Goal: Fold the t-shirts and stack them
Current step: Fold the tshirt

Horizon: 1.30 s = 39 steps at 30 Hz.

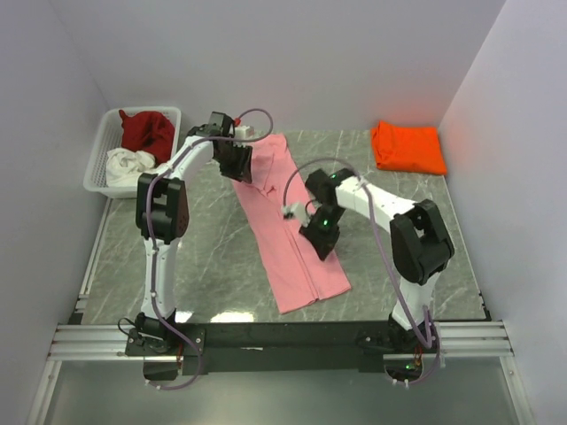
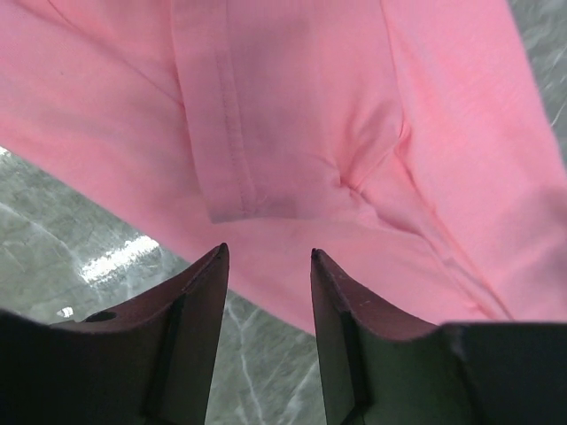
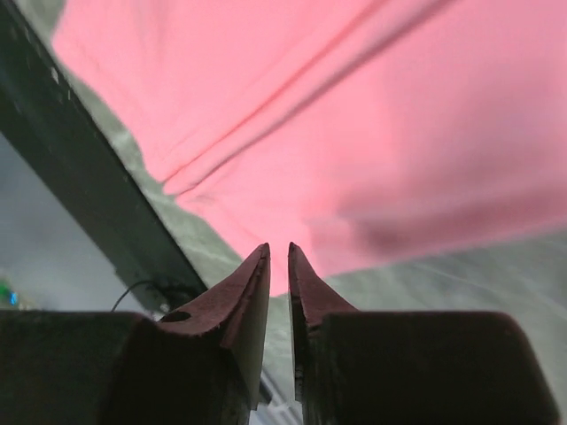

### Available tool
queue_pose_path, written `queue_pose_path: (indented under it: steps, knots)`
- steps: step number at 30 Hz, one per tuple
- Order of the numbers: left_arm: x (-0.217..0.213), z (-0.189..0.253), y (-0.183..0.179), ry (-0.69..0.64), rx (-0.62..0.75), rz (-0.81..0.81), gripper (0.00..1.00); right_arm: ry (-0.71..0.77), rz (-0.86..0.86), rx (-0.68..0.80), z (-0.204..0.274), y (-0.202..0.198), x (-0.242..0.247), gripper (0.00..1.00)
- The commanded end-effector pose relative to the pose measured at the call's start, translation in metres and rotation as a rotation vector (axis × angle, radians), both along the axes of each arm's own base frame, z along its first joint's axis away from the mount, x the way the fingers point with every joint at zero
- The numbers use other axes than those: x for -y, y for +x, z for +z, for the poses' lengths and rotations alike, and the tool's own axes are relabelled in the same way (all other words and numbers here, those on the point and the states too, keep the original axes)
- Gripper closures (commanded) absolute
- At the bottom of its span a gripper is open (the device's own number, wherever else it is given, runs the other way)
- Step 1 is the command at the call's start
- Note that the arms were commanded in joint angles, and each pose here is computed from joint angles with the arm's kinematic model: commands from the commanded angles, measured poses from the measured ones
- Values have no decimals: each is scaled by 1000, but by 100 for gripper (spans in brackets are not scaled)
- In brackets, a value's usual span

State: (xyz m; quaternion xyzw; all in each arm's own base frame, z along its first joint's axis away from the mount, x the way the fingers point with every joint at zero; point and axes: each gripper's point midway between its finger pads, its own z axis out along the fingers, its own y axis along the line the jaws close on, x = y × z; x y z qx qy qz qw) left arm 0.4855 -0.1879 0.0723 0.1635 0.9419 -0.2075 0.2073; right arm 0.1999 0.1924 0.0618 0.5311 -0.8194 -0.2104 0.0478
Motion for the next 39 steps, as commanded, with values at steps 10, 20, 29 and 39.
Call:
queue_pose_path:
  steps: [10, 20, 29, 39]
  knots:
    - [-1, 2, 32, -70, 17, 115, 51, 118, -244, 225, 51, 103, 9, 77]
    - [14, 3, 21, -165, -30, 66, 65, 90, -277, 210, 43, 106, 22, 77]
    - [31, 11, 10, -250, -65, 26, 94, 77, -277, 199, 39, 104, 26, 77]
    - [35, -22, -4, -216, -139, 23, 99, 66, -292, 188, 36, 101, 28, 78]
